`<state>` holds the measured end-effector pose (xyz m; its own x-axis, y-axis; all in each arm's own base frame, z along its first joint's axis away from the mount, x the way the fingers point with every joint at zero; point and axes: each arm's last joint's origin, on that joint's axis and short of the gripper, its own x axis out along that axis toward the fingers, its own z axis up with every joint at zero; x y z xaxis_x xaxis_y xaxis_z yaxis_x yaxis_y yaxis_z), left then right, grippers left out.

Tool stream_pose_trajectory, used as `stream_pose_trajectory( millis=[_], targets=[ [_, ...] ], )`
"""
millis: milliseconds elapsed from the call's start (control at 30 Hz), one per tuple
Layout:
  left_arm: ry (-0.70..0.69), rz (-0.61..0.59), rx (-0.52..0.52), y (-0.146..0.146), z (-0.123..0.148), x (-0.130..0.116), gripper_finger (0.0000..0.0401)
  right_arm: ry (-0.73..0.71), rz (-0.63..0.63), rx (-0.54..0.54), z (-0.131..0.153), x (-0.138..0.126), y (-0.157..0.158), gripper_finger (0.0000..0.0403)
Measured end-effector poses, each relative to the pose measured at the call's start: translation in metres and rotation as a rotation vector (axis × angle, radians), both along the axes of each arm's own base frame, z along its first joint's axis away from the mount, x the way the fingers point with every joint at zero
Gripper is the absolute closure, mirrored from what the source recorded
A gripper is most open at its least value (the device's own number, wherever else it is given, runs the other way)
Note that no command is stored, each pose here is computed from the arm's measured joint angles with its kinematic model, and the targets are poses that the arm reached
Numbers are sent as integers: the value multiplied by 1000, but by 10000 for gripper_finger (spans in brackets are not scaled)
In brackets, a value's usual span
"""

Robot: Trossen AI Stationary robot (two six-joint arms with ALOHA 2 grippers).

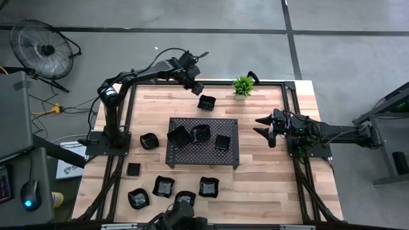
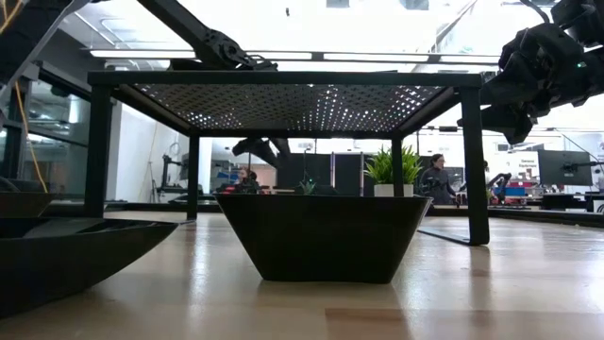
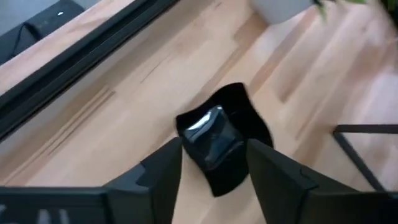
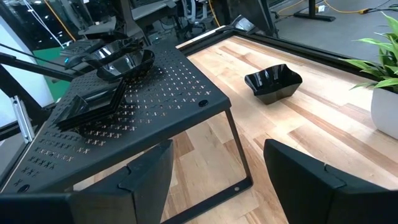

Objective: Pick & Place Mini shaped plates
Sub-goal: Stack the top right distorted square plate on top of the distorted square plate on the shelf

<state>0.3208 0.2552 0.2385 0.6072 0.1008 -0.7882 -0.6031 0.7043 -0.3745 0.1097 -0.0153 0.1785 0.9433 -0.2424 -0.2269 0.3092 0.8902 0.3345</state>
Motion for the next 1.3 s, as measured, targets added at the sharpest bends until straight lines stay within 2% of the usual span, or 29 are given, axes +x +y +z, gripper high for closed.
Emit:
stream_pose_trajectory(
  millis=[233,467,633,933,1200,1300],
  targets=[
    [2,25,-81,1,-10,2,204,0,0,0,0,0,0,157],
    [-31,21,-119,2,-5,-2,203,0,0,0,0,0,0,157],
    [24,37,-145,-1,-7,-6,203,0,0,0,0,0,0,157],
    [83,106,-101,-3,-9,-4,203,0,0,0,0,0,0,157],
    [130,114,-153,-10,-32,11,203,0,0,0,0,0,0,157],
    [163,129,-132,-13,-38,15,203,0,0,0,0,0,0,157]
  ],
)
